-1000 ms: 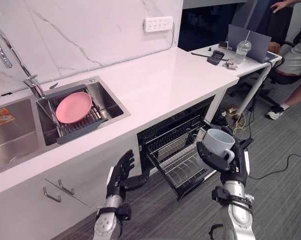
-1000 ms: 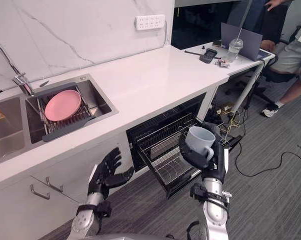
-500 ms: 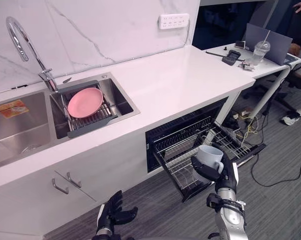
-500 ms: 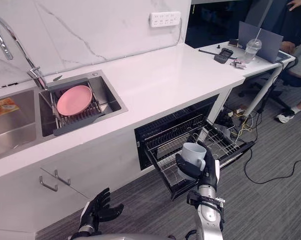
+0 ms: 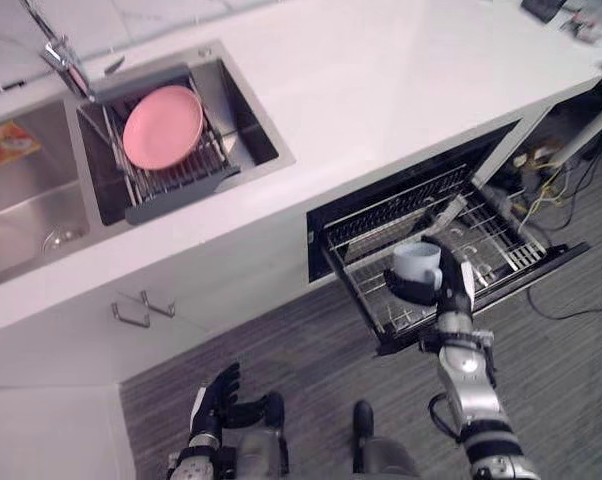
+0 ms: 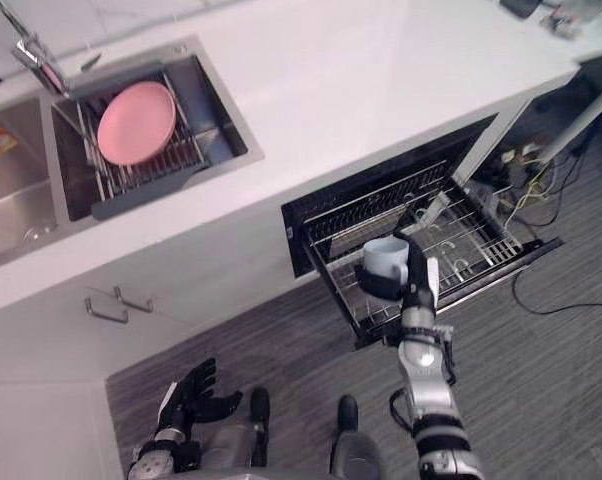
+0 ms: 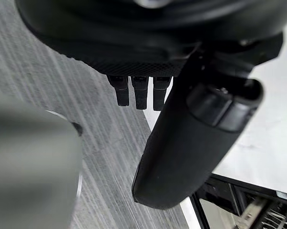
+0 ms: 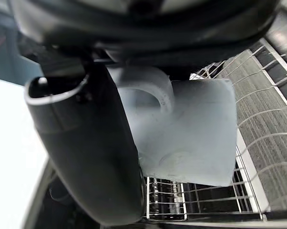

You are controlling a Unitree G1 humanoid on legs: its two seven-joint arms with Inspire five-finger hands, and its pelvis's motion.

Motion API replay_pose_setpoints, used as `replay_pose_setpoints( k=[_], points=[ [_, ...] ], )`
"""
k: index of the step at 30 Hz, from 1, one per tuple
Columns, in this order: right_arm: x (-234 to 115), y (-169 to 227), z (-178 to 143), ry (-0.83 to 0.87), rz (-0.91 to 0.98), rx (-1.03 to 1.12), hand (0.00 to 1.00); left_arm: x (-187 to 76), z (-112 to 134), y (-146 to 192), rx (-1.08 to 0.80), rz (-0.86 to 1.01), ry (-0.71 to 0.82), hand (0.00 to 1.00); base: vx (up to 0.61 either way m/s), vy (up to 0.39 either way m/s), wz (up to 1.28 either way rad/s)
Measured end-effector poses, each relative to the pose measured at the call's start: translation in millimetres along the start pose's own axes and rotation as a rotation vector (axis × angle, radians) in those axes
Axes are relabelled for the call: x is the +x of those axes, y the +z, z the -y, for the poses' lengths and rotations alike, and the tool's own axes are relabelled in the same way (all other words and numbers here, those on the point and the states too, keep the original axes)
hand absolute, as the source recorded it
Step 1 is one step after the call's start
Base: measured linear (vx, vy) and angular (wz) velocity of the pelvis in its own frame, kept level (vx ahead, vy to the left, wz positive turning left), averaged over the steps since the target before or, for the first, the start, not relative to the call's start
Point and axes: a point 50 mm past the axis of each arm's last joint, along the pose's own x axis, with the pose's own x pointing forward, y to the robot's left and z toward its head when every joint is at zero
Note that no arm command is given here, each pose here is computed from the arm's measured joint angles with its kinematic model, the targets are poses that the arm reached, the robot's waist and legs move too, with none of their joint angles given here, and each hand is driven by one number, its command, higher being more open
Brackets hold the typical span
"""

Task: Walk over to the sink, pick up the cup, carry it to the dishwasher, place the cup inside the dishwasher, then close the dishwasher door

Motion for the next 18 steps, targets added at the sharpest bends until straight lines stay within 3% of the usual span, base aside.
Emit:
replay_pose_setpoints(
  k=[10,18],
  points=[
    [48.3,54.1,3.2,-0.014,0.139,-0.053,0.3,8.7,13.4,18.6,-0.002,0.08,-0.016,0.9,-0.05,-0.005,-0.01],
    [70.5,64.9,9.4,-0.055,0.101,-0.082,0.3,14.4,18.8,34.2,-0.028,0.139,-0.013,0.9,0.0,0.0,0.0]
  ],
)
